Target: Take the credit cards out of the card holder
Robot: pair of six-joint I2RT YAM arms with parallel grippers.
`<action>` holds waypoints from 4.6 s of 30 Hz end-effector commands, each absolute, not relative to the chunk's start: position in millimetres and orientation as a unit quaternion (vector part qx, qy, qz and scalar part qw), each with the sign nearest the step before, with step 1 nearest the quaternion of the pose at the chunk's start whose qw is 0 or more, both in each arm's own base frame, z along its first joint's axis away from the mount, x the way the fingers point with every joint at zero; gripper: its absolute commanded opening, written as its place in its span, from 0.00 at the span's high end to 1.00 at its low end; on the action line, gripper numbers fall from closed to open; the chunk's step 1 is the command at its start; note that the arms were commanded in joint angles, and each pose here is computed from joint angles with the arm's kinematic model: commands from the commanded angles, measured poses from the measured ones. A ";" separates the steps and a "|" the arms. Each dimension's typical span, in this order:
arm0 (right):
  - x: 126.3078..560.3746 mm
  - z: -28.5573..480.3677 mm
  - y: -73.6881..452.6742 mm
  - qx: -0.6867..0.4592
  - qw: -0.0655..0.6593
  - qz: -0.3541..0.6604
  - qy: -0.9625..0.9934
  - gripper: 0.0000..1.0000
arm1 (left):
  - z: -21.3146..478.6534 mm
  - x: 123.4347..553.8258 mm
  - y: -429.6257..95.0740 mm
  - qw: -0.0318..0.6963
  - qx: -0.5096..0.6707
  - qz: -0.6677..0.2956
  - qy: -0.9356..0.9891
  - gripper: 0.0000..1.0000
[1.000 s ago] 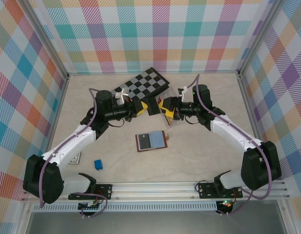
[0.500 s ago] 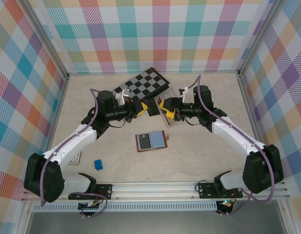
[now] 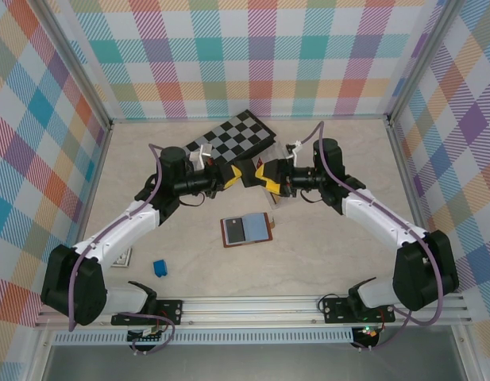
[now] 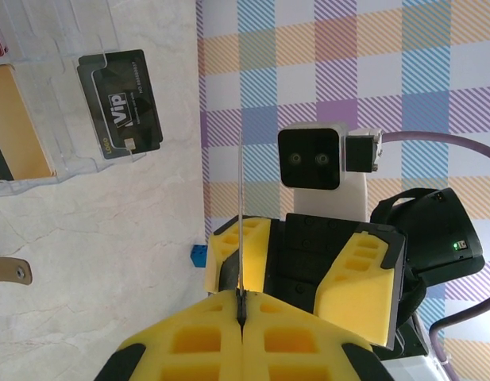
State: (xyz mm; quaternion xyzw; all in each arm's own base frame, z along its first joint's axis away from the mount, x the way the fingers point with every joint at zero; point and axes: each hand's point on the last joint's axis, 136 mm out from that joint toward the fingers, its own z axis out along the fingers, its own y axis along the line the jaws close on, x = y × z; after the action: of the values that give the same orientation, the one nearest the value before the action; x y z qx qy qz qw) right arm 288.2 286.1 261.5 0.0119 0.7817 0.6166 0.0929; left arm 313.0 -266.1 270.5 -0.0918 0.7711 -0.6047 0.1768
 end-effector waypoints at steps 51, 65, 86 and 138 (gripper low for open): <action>381.1 181.0 158.8 -0.166 0.294 0.068 0.939 1.00 | 144.8 275.6 -152.2 0.148 -0.207 -0.225 0.941 0.00; 393.1 156.0 155.0 -0.169 0.273 0.050 0.946 0.99 | 138.2 276.6 -156.5 0.134 -0.206 -0.228 0.942 0.00; 366.4 204.6 154.7 -0.121 0.288 0.098 0.945 0.54 | 139.2 278.3 -164.7 0.127 -0.194 -0.245 0.941 0.00; 266.9 38.6 338.7 -0.071 -0.033 0.254 0.964 0.82 | 67.6 260.9 -201.5 0.029 -0.195 -0.276 0.941 0.51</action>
State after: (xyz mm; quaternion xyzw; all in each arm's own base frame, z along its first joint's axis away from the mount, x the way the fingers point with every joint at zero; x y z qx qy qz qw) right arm 260.1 330.1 35.6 -0.0760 0.9681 0.2369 -0.0308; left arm 262.4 -188.6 67.9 -0.2091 0.9401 -0.2667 0.0375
